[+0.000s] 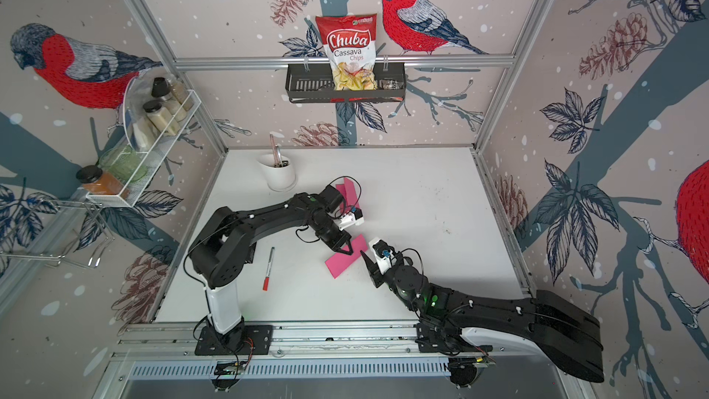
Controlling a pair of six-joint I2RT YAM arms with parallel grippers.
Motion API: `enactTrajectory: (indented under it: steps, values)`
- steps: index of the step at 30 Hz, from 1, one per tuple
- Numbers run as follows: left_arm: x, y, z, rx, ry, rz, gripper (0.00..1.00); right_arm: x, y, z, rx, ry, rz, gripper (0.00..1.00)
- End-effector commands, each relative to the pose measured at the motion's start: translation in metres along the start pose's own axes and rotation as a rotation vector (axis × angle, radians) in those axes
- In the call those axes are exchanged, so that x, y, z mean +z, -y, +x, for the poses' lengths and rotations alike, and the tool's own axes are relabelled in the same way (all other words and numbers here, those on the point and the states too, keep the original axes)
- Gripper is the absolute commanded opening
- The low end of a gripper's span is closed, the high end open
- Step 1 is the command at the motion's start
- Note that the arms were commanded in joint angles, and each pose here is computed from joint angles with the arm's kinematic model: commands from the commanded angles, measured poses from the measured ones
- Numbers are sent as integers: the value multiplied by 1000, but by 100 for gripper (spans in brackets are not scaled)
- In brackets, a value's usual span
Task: Fold the square paper along the opposite sides
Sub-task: Smooth out the paper at the center of the board.
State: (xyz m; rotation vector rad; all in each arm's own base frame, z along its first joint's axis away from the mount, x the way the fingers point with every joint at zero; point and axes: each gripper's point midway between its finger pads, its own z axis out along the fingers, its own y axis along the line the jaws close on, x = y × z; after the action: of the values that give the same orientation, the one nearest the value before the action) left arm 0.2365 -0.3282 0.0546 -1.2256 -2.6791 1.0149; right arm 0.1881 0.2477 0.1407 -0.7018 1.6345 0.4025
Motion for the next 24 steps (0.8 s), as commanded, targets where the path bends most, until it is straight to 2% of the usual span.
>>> enactTrajectory:
  steps: [1, 4, 7, 10, 14, 17, 24]
  values:
    - [8, -16, 12, 16, -127, -53, 0, 4, 15, -10, -35, 45, 107, 42]
    - [12, -25, 4, 31, -138, -75, 0, 9, 21, 3, -7, 19, 131, 33]
    - [16, -34, 3, 34, -159, -92, 0, 21, 14, 15, -3, -17, 97, 27]
    - [18, -44, 5, 26, -174, -118, 0, 37, -2, 26, -40, -65, 40, 17]
    - [20, -53, 2, 26, -173, -131, 0, 53, -22, 44, 26, -115, -84, 9]
    - [18, -52, -2, 33, -157, -135, 0, 59, -32, 61, 17, -170, -129, 1]
    - [11, -52, 4, 23, -131, -160, 0, 78, -50, 80, 12, -226, -206, 0]
